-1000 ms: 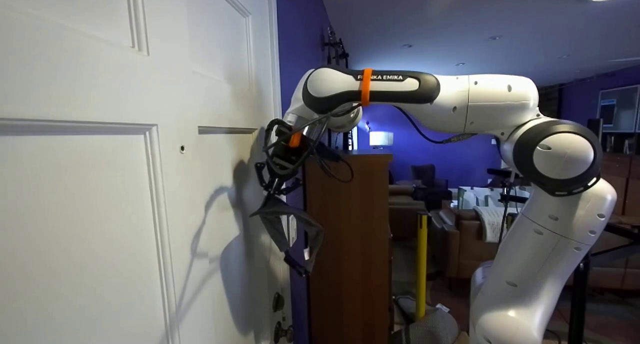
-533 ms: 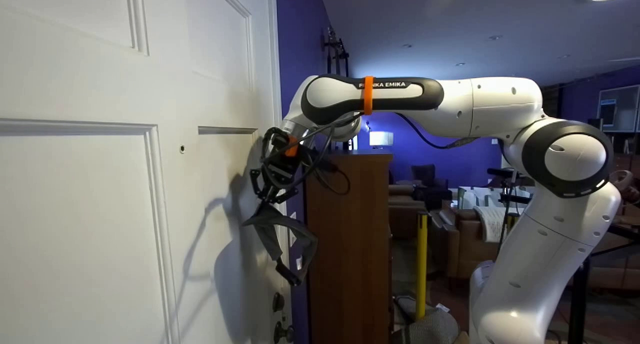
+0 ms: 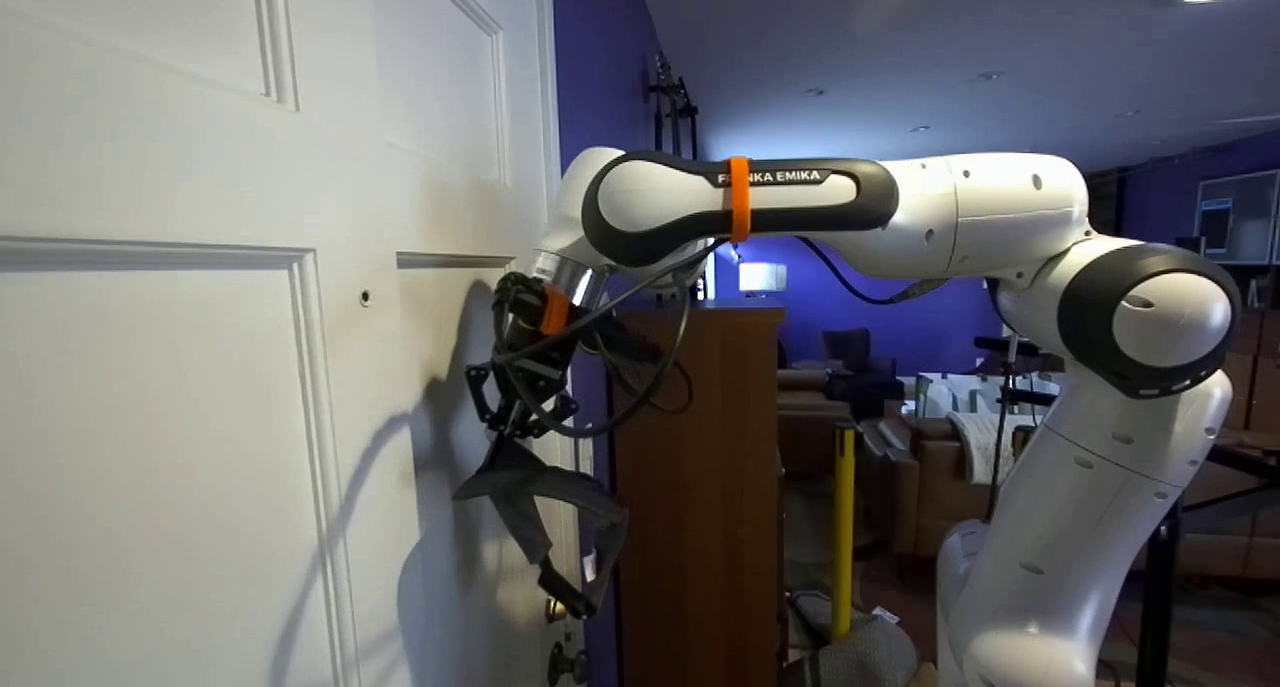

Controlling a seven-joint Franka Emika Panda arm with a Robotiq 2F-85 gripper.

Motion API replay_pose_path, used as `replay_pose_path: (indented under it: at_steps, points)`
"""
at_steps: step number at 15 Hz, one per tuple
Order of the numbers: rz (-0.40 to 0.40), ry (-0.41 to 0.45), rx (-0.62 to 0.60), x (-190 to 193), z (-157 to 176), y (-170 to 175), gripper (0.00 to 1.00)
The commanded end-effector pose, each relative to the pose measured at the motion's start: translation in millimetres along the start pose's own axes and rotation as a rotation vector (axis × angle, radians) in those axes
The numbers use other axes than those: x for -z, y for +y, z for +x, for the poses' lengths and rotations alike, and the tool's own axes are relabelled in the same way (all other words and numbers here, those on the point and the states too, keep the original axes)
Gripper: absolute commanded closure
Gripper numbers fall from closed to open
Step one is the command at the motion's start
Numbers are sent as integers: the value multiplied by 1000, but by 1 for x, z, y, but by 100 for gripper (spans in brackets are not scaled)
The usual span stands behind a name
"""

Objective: Remove the half cap from the cabinet top and hang it on the door coat hanging hook

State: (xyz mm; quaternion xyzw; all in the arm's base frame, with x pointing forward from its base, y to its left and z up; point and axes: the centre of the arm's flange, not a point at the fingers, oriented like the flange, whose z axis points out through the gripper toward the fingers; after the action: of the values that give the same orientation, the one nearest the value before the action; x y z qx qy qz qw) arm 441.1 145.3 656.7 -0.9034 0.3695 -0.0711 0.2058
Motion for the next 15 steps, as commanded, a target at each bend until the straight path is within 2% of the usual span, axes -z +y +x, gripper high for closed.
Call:
replay_pose_path:
  at_steps: [1, 9, 15]
  points:
    - [-2, 85, -27, -19, -41, -4, 99]
    - [79, 241, -42, -77, -71, -17, 99]
    - [103, 246, -26, -106, -73, -14, 99]
